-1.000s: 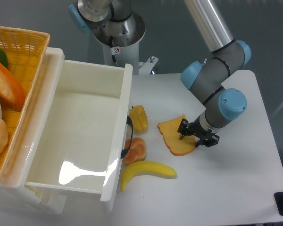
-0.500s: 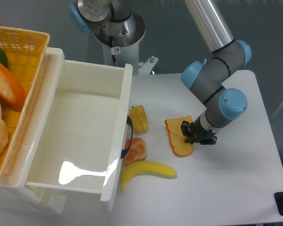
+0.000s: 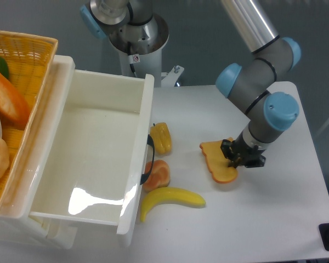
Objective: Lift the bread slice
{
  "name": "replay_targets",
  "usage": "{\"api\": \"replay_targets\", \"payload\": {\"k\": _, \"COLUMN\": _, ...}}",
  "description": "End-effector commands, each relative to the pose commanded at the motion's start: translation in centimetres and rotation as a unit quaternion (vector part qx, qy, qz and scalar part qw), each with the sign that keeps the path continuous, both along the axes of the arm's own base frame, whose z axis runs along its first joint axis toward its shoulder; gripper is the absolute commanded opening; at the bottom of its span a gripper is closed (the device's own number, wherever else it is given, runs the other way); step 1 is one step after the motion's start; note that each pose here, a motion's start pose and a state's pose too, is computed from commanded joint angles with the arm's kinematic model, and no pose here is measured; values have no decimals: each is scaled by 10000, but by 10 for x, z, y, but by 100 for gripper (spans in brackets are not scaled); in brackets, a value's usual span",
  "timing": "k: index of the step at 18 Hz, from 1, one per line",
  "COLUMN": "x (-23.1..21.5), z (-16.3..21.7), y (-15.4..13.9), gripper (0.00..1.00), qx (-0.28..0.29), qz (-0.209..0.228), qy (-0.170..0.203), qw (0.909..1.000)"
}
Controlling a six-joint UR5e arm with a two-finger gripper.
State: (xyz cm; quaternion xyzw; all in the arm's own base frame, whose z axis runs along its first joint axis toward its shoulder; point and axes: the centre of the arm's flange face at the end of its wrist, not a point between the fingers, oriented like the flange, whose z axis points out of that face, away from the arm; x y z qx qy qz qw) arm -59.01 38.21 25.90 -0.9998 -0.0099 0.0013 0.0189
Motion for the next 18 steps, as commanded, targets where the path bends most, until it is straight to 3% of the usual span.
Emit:
{"api": "replay_targets", "payload": {"k": 6, "x": -43, "z": 35, "y": -26, "gripper": 0, "qx": -121, "qz": -675, "qy": 487, "qw": 9965}}
{"api": "replay_targets", "payload": {"k": 10, "x": -60, "z": 51, "y": -44, "gripper": 0, "qx": -227, "qz": -1319, "qy": 662, "qw": 9888}}
{"api": "replay_targets", "payload": {"k": 18, "x": -54, "z": 66, "y": -50, "gripper": 0, "qx": -334, "qz": -1571, "qy": 693, "qw": 9846}}
